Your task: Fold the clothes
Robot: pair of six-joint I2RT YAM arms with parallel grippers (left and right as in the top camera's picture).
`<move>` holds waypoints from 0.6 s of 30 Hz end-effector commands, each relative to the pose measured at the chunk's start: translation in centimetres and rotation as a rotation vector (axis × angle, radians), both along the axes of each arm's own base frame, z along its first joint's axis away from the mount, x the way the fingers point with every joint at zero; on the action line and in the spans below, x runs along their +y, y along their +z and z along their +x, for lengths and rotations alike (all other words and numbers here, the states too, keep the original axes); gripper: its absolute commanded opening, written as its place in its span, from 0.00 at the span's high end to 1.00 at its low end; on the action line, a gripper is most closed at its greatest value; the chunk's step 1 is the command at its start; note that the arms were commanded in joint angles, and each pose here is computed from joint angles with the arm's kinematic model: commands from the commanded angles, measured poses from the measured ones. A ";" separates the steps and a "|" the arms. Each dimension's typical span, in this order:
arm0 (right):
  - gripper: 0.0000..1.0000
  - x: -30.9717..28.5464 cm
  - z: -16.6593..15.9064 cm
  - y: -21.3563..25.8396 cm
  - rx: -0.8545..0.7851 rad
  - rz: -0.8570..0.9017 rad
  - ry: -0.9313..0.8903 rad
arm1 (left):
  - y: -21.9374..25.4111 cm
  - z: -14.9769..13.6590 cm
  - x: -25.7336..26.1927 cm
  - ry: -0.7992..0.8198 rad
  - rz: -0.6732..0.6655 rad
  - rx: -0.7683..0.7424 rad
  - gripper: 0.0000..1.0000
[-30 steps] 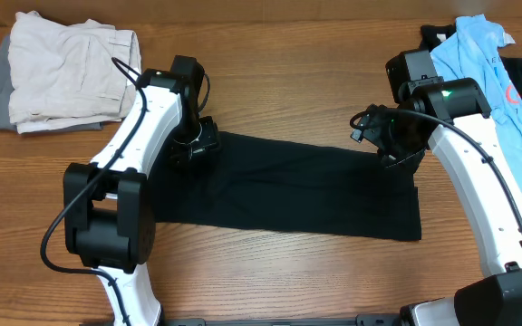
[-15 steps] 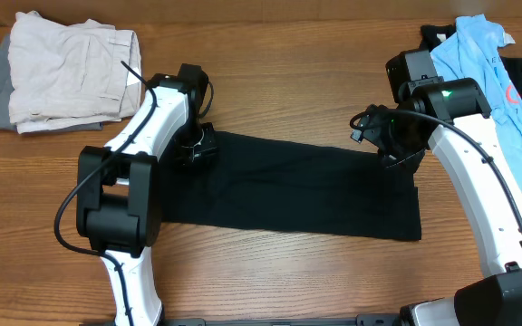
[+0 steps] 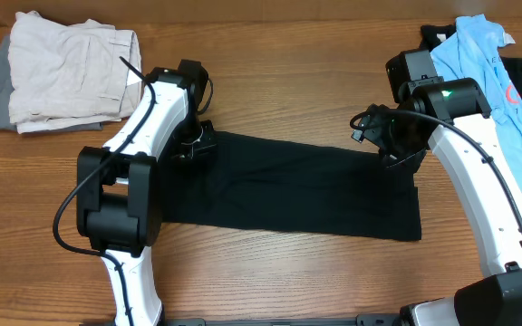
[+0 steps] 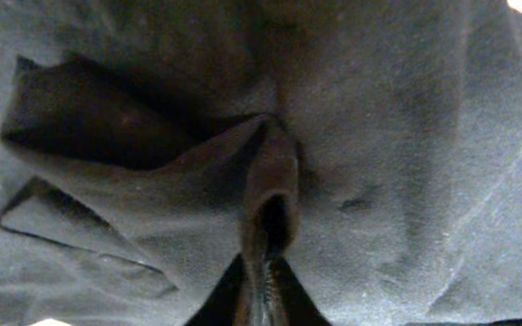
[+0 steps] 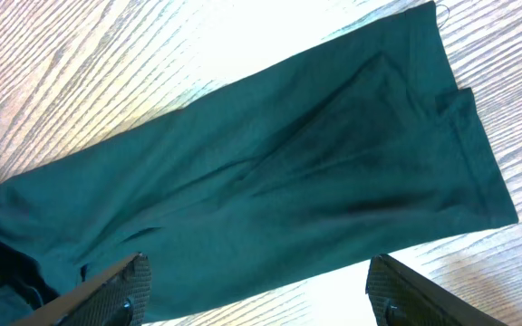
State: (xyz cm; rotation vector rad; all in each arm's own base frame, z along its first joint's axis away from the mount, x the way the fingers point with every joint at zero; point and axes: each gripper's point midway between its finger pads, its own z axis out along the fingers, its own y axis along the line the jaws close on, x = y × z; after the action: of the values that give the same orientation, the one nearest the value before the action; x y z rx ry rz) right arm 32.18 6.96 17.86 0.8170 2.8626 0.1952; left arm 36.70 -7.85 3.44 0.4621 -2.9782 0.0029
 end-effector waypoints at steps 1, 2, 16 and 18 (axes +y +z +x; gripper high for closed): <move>0.19 -0.3 0.0 0.5 -0.021 -0.009 0.000 | 0.5 0.3 0.3 -0.003 0.019 -0.011 0.96; 0.19 -0.3 0.0 0.5 -0.021 -0.009 0.000 | 0.6 0.2 0.6 -0.005 0.034 -0.006 0.96; 0.19 -0.3 0.1 0.5 -0.022 -0.009 -0.001 | 4.1 -3.9 5.6 0.025 0.296 0.101 0.96; 0.19 -0.3 0.0 0.5 -0.021 -0.009 -0.001 | 5.2 -4.7 6.4 0.020 0.337 0.115 0.96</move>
State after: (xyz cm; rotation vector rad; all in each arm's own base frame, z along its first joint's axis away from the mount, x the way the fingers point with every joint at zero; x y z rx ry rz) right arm 32.21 6.90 17.87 0.8170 2.8606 0.1910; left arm 31.64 -3.20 5.64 0.4455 -2.8028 -0.3954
